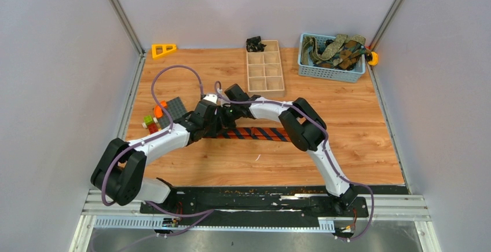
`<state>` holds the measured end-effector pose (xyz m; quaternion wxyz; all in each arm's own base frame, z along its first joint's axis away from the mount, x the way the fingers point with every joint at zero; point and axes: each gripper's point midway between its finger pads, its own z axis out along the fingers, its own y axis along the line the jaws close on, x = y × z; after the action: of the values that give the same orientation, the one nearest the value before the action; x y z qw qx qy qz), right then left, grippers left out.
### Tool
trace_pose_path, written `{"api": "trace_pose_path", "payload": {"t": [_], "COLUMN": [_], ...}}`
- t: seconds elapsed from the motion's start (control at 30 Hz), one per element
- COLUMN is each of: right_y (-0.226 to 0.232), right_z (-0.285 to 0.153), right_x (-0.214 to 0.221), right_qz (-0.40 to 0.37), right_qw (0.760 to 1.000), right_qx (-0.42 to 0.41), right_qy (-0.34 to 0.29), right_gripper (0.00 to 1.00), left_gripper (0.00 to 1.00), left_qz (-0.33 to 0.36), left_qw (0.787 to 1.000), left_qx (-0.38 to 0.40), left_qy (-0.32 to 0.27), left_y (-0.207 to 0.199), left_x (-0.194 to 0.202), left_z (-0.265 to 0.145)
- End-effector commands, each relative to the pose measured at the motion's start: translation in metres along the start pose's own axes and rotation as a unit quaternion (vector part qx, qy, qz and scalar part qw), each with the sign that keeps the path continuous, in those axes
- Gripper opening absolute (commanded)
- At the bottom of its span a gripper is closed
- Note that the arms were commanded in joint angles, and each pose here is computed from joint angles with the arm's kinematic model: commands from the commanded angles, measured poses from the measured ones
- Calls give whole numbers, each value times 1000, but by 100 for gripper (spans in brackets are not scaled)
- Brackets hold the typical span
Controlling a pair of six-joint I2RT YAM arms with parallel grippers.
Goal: Roll the ties
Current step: Roll the tie at the center of the board.
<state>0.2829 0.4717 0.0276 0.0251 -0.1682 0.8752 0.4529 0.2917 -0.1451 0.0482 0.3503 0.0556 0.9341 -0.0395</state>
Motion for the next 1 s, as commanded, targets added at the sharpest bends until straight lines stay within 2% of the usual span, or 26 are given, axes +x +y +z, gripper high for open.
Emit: {"api": "trace_pose_path", "payload": {"t": [0.0, 0.3, 0.47, 0.53, 0.7, 0.8, 0.97], "right_y": [47, 23, 11, 9, 8, 11, 17], "right_z": [-35, -69, -80, -81, -84, -85, -88], "right_x": [-4, -2, -1, 0, -1, -2, -5], "right_qz": [-52, -46, -37, -36, -36, -38, -42], "right_qw": [998, 998, 998, 998, 998, 998, 997], "right_qx": [-28, 10, 19, 20, 21, 19, 16], "right_qy": [-16, -40, -46, -48, -49, -52, -56], "right_gripper": [0, 0, 0, 0, 0, 0, 0], "left_gripper": [9, 14, 28, 37, 49, 54, 56], "left_qz": [-8, -12, -20, -25, -34, -38, -48], "left_qw": [1000, 1000, 999, 999, 998, 997, 996], "left_qx": [10, 19, 31, 37, 53, 61, 75], "left_qy": [10, 10, 14, 13, 15, 17, 13], "left_y": [-8, -13, -19, -22, -30, -33, -39], "left_x": [5, 3, 1, -2, -8, -10, -16], "left_z": [7, 9, 9, 8, 4, 0, -8]}}
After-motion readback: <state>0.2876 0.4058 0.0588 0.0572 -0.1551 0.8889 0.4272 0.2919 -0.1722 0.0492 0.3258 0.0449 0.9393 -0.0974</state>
